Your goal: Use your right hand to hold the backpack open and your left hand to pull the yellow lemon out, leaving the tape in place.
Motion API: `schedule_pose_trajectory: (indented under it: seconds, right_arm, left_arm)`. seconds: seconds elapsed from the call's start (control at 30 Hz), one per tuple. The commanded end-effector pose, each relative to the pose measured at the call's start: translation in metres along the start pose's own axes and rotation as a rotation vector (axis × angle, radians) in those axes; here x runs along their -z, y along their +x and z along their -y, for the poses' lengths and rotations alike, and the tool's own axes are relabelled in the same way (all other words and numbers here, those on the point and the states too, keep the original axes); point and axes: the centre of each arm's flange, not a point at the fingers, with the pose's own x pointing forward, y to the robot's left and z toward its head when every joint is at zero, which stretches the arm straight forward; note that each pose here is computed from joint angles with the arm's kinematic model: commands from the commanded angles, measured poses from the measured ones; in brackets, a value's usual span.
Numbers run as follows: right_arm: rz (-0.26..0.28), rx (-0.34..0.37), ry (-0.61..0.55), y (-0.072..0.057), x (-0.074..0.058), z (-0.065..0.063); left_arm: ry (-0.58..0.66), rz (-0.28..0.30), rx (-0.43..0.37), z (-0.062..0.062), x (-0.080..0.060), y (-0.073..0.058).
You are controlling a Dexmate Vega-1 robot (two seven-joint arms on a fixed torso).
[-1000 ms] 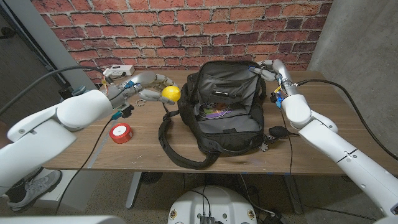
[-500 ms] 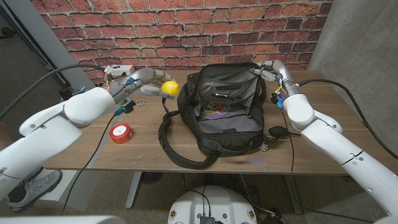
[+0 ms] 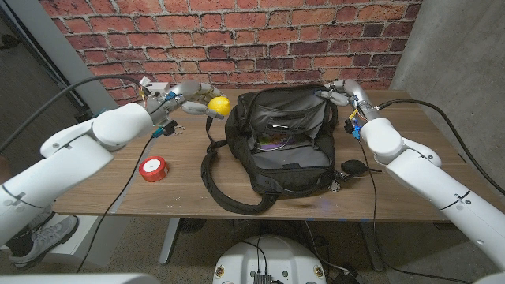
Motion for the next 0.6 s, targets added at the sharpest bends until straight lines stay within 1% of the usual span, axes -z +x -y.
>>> schedule_pose_trajectory:
  seconds: [0.03,0.23,0.4,0.43,0.47,0.6]
  right_arm:
    - [-0.086,-0.086,0.014,-0.013,0.007,-0.010]
    - [-0.101,-0.102,0.020,-0.019,0.005,-0.010]
    - [-0.124,-0.131,0.014,-0.027,-0.001,-0.009]
    - [-0.125,-0.131,0.014,-0.027,-0.001,-0.009]
    - [-0.130,-0.143,0.011,-0.031,-0.003,-0.009]
    - [-0.144,-0.166,-0.002,-0.040,-0.007,-0.009]
  left_arm:
    - [0.012,-0.002,0.011,-0.008,0.000,0.028]
    - [-0.006,-0.001,0.001,-0.008,0.001,0.031]
    - [-0.031,-0.004,-0.015,-0.004,0.007,0.029]
    - [-0.031,-0.004,-0.015,-0.004,0.007,0.029]
    - [-0.040,-0.006,-0.018,-0.002,0.009,0.029]
    - [-0.055,-0.006,-0.018,0.002,0.013,0.030]
